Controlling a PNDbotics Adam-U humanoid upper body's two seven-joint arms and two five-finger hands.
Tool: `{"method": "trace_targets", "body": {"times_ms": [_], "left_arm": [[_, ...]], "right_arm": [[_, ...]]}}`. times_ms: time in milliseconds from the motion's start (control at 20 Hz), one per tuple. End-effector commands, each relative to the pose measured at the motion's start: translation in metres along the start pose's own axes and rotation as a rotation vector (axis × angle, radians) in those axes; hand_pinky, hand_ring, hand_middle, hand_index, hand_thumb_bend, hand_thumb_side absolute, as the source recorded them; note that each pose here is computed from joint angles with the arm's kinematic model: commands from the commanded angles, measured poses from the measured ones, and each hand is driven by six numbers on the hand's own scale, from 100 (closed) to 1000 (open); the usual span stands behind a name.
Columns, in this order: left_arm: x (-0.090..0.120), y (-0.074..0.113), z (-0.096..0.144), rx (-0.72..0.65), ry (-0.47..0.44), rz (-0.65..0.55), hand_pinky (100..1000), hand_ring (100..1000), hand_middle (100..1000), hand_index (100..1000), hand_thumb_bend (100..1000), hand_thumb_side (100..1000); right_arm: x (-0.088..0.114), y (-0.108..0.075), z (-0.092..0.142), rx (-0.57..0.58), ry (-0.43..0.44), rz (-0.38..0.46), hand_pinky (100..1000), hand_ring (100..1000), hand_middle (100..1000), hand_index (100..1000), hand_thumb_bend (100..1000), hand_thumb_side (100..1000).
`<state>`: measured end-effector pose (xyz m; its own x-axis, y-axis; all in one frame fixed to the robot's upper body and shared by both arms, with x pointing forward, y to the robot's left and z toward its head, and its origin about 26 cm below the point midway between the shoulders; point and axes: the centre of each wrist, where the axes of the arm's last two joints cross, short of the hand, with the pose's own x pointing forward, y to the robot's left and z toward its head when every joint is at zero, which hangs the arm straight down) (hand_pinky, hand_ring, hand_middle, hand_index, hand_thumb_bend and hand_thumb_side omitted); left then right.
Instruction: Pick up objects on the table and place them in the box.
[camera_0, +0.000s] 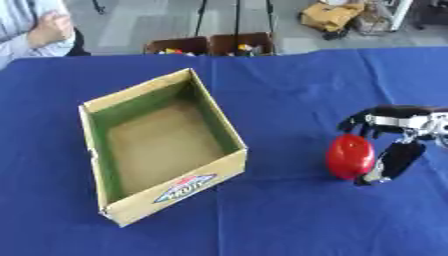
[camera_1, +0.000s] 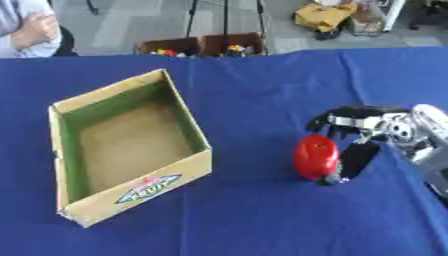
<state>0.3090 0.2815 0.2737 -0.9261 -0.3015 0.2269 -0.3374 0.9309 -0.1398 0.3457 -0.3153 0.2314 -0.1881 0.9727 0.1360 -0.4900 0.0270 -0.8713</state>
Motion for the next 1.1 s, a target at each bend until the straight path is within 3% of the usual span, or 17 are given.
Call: {"method": "trace_targets", "body": {"times_ms": [50, 650, 950, 1100], "left_arm": [[0.005, 0.000, -0.005, -0.005, -0.021, 0.006, 648, 867, 834, 893, 100, 964], [0.004, 0.000, -0.004, -0.003, -0.015, 0.006, 647, 867, 833, 893, 100, 964], [0.004, 0.000, -0.004, -0.002, -0.015, 0.007, 648, 866, 831, 892, 100, 963], [0.004, 0.000, -0.004, -0.001, -0.015, 0.009, 648, 866, 830, 890, 100, 961]], "right_arm": [[0.002, -0.009, 0.005, -0.020, -0.025, -0.030, 787, 749, 828, 957, 619, 235], [-0.006, 0.001, -0.009, 0.008, 0.009, -0.079, 773, 749, 819, 885, 571, 202], [-0.011, 0.005, -0.015, 0.035, 0.031, -0.068, 747, 745, 825, 863, 457, 136], [-0.010, 0.004, -0.015, 0.037, 0.024, -0.073, 717, 699, 812, 853, 395, 100]]}}
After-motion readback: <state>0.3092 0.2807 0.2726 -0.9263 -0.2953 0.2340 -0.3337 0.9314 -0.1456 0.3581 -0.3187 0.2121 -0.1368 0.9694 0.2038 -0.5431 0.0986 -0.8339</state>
